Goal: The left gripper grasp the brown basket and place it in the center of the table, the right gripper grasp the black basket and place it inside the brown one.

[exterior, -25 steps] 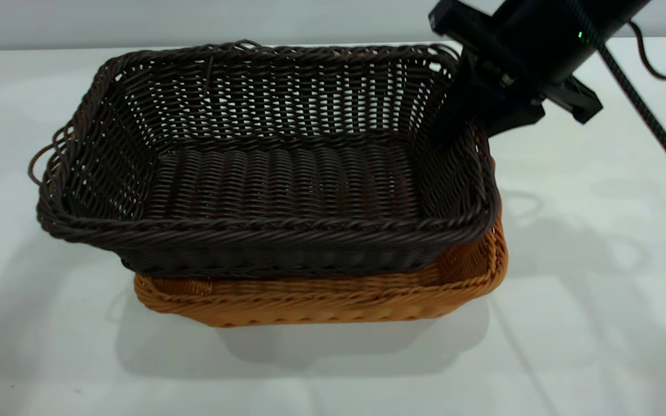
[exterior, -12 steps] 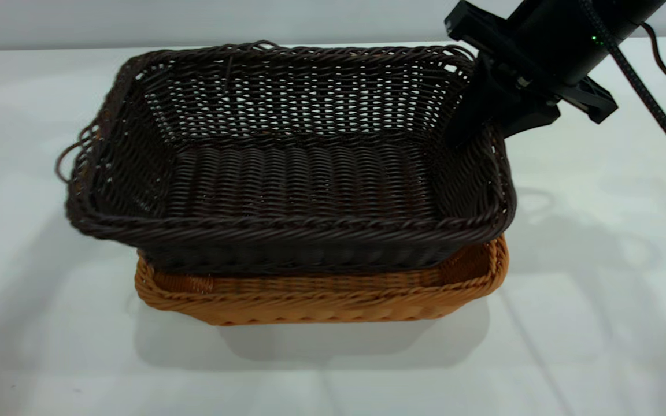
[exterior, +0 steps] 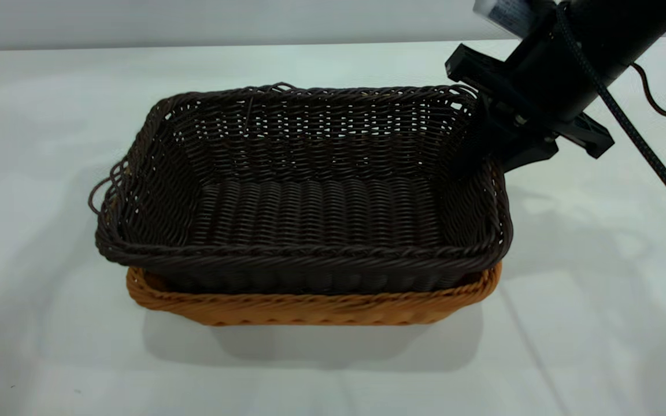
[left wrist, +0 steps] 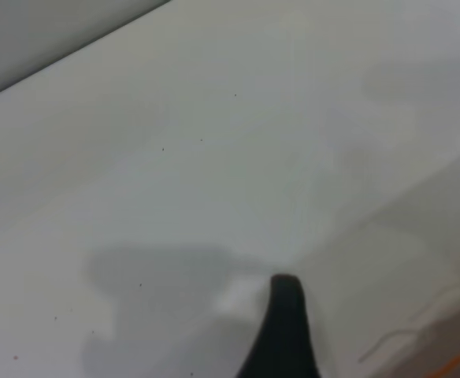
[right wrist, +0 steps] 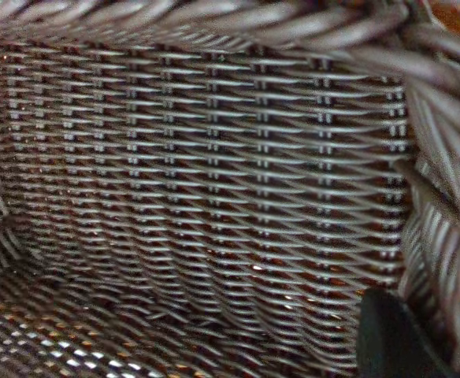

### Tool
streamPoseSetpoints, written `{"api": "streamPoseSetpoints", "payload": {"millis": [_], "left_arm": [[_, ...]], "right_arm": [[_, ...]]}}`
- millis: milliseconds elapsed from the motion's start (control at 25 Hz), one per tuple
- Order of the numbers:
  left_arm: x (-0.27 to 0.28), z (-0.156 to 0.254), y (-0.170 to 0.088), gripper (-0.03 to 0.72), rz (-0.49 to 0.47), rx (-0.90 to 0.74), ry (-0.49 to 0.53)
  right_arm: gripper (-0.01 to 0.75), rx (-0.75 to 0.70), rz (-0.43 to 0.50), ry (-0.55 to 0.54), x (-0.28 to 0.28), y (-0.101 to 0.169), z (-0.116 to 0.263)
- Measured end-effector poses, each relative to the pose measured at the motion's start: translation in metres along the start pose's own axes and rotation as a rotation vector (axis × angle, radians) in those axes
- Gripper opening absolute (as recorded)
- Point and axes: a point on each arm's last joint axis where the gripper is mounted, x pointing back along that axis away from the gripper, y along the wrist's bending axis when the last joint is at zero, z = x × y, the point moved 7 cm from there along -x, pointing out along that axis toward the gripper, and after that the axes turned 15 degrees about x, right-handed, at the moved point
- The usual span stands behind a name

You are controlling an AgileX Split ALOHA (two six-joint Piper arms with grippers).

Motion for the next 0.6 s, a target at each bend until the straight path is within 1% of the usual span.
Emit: {"api": "streamPoseSetpoints", "payload": {"millis": [80,200,320,400,480,560,600], "left_arm": [[0.0,0.0,0.0,0.584,0.0,0.0,-0.001],[0.0,0.0,0.0,0.584,0.0,0.001,-0.001],[0.0,-0.001,0.0,0.584,-0.001,0.001,-0.003],[0.003,-0.002,-0.001,0.584,-0.001,-0.002,-0.007],[0.011,-0.006,-0.003,0.584,0.0,-0.011,-0.02],[0.028,-0.014,-0.009,0.584,0.004,-0.025,-0.044],[0.041,-0.02,-0.013,0.584,0.005,-0.036,-0.067]], "right_arm": [[0.171,-0.003,-0.005,-0.003,0.0,0.001,-0.001],[0.316,-0.012,-0.009,-0.009,0.002,0.0,-0.002],[0.477,-0.001,-0.014,-0.031,0.013,-0.006,-0.006],[0.554,0.021,-0.017,-0.066,0.029,-0.012,-0.012],[0.6,0.054,-0.029,-0.111,0.052,-0.013,-0.019],[0.61,0.087,-0.041,-0.177,0.084,-0.011,-0.03],[0.609,0.114,-0.05,-0.21,0.103,-0.006,-0.035]]}}
